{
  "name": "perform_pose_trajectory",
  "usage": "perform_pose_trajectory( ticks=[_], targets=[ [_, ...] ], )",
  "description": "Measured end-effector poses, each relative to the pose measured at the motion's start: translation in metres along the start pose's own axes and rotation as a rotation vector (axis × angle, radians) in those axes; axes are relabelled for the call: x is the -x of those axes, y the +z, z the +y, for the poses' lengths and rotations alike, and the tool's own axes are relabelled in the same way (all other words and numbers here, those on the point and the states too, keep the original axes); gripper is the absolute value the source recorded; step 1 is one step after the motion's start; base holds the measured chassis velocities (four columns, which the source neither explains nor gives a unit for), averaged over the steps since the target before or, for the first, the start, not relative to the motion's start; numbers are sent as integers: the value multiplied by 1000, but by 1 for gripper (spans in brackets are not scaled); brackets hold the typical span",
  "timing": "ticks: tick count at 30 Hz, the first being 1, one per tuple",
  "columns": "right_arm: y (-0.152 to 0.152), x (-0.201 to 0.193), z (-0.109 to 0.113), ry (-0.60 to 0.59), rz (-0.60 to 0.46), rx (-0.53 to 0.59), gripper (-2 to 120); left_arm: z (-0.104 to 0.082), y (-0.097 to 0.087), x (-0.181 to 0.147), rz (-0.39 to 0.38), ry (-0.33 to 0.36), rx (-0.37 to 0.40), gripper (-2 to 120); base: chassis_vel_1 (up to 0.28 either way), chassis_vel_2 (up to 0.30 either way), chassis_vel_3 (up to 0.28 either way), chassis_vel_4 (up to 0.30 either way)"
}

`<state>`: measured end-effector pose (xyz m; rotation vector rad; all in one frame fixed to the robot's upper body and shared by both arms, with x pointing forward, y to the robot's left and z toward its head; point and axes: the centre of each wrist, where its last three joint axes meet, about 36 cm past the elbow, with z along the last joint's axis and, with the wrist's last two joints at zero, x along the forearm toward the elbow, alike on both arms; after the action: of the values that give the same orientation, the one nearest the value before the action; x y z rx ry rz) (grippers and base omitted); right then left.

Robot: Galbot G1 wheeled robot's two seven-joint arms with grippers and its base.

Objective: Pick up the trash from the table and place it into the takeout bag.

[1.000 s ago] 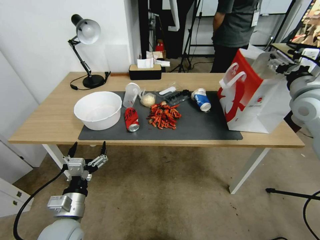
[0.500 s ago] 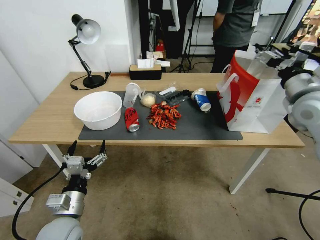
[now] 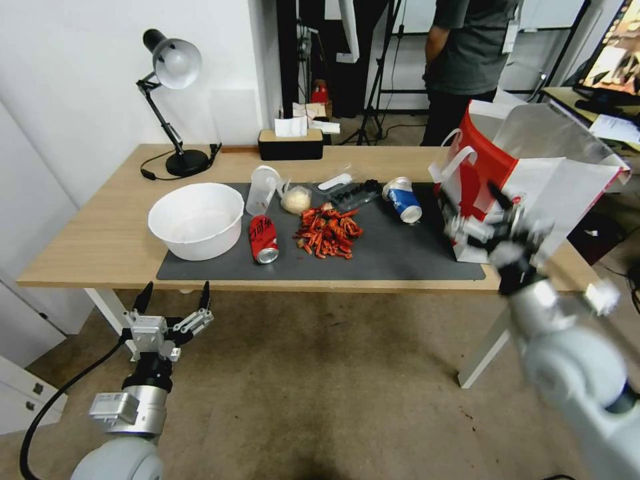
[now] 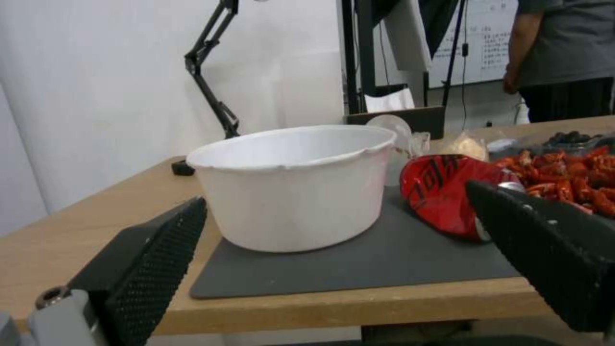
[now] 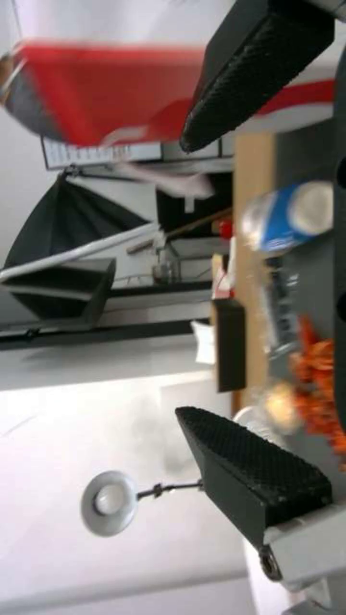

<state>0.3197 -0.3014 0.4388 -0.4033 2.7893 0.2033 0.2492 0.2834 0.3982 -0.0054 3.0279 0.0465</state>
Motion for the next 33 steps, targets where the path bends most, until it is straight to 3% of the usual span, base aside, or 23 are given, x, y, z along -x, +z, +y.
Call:
perform_pose_trajectory(
  ticks=[5,12,23,33],
  targets=[
    [44,-47,5,83,60,-42,100,-1,5,-1,8,3,-5,100,0,0,0,0],
    [64,-76,10,152,223,3,100,-2,11,-6,44,19,0,100,0,0,0,0],
    [45,-69,30,187,315,29,100,-2,10,-4,66,26,4,100,0,0,0,0],
    [42,-67,34,206,345,36,100,-4,11,-5,70,25,-3,100,0,0,0,0]
  ],
)
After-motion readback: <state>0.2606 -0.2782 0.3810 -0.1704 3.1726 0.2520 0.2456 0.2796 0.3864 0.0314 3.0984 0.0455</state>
